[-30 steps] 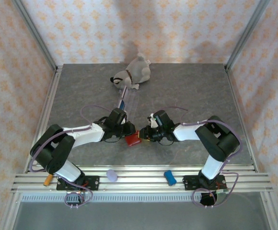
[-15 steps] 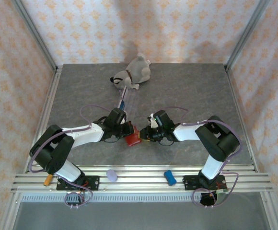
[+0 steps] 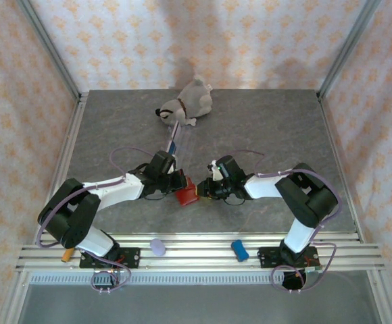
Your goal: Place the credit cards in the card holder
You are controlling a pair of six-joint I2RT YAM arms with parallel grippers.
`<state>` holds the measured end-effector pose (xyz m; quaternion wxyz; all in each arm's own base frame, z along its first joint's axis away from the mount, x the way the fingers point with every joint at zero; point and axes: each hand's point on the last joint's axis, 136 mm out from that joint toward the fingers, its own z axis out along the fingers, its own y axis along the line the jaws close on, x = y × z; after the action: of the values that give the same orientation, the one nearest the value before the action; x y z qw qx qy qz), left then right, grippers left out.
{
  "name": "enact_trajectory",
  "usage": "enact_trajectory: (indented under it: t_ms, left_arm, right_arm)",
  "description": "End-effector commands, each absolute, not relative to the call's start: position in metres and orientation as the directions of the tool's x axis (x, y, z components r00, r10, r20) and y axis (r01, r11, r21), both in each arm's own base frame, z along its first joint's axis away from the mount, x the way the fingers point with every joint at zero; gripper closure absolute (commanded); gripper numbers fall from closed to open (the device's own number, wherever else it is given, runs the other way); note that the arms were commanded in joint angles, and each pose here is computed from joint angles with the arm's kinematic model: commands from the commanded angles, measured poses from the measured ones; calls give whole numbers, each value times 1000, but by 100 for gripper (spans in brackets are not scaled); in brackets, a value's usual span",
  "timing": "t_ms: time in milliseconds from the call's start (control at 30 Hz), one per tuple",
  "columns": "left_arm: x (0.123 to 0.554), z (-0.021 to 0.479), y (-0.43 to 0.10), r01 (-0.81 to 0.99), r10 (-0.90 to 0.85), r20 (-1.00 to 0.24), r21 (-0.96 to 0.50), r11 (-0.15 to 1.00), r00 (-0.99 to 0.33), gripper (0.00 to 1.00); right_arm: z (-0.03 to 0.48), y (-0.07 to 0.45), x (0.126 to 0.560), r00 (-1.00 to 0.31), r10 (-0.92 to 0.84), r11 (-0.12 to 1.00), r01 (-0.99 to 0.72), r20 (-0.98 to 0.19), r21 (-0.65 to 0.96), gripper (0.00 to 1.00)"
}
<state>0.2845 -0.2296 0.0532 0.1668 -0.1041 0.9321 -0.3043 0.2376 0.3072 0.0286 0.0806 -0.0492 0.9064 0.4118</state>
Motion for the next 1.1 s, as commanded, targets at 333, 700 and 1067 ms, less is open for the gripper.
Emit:
enact_trajectory:
  t_ms: [333,700,1067]
  left_arm:
    - [278,35,-219,-116,-303,-236,-581,805,-923,100]
    - [279,33,-222,-123,-314,-224,-600,790,-923,100]
    - [273,28,-220,-136,-323,-212,-606,784,-922,100]
  right_arm:
    - [16,298,232,-985,-33,708,-144,-171,692,75]
    - [16,298,233,-985,-31,710,-142,-170,689,75]
    - [17,298,234,-984,-31,710,-145,-176,689,75]
